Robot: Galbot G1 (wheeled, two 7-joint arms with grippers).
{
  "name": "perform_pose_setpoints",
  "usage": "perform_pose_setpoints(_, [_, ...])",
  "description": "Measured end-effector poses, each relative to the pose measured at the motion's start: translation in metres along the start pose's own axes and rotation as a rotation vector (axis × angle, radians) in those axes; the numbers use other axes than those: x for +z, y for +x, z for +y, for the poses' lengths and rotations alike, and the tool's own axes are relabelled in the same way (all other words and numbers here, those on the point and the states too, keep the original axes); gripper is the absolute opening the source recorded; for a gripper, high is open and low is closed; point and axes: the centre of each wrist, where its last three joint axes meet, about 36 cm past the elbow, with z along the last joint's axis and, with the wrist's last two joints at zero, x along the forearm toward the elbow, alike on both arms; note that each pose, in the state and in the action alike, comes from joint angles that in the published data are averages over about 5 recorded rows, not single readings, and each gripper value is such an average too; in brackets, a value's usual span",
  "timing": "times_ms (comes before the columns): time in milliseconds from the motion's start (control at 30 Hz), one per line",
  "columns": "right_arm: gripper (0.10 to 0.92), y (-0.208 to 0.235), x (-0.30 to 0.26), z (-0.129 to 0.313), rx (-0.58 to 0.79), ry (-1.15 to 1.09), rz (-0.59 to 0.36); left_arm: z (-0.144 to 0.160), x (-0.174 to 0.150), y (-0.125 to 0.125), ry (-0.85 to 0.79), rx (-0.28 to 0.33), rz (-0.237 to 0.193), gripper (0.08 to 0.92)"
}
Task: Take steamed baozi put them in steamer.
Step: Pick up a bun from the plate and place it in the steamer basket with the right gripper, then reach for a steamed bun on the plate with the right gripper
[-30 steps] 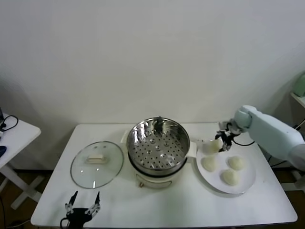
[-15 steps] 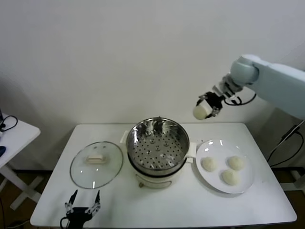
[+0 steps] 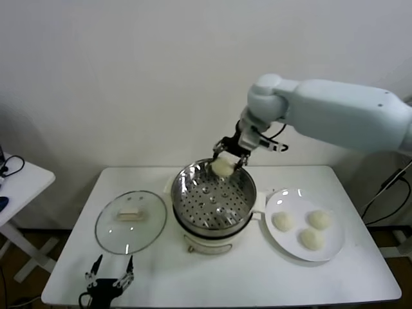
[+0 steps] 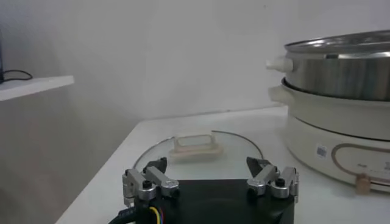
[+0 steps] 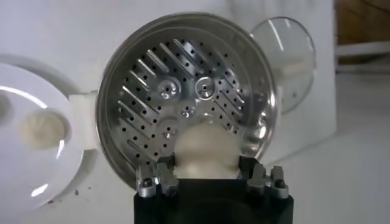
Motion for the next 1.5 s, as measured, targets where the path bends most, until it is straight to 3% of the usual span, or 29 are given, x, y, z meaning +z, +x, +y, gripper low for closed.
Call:
perform_pose_setpoints(367, [0.687, -0.068, 0.014, -0.005, -0.052, 0.071, -0.007, 0.004, 0.004, -0.003, -0.011, -0.006, 0.002, 0.823])
perform_pose_setpoints(700, [0.689, -0.104, 0.028, -0.008, -0.047, 0.073, -0.005, 0.005, 0.006, -0.005, -0.011, -0.012, 0.000, 0.823])
perform_pose_setpoints(900, [0.787, -0.109, 0.037, -0.008, -0.025, 0.054, -0.014, 0.007, 0.006, -0.005, -0.011, -0.017, 0.000, 0.823])
perform_pose_setpoints(1067, [0.821, -0.091, 0.043, -0.004, -0.005, 0.013, -0.038, 0.006, 0.007, -0.004, -0.010, -0.018, 0.002, 0.823])
perform_pose_setpoints(1233, [0.823, -0.042, 0.049, 0.014, -0.016, -0.077, -0.062, 0.004, 0.007, -0.002, -0.012, -0.013, 0.005, 0.823])
perform_pose_setpoints(1500, [0.823, 0.043, 0.048, 0.102, -0.098, -0.408, -0.011, 0.003, 0.003, -0.002, -0.013, -0.011, -0.004, 0.823])
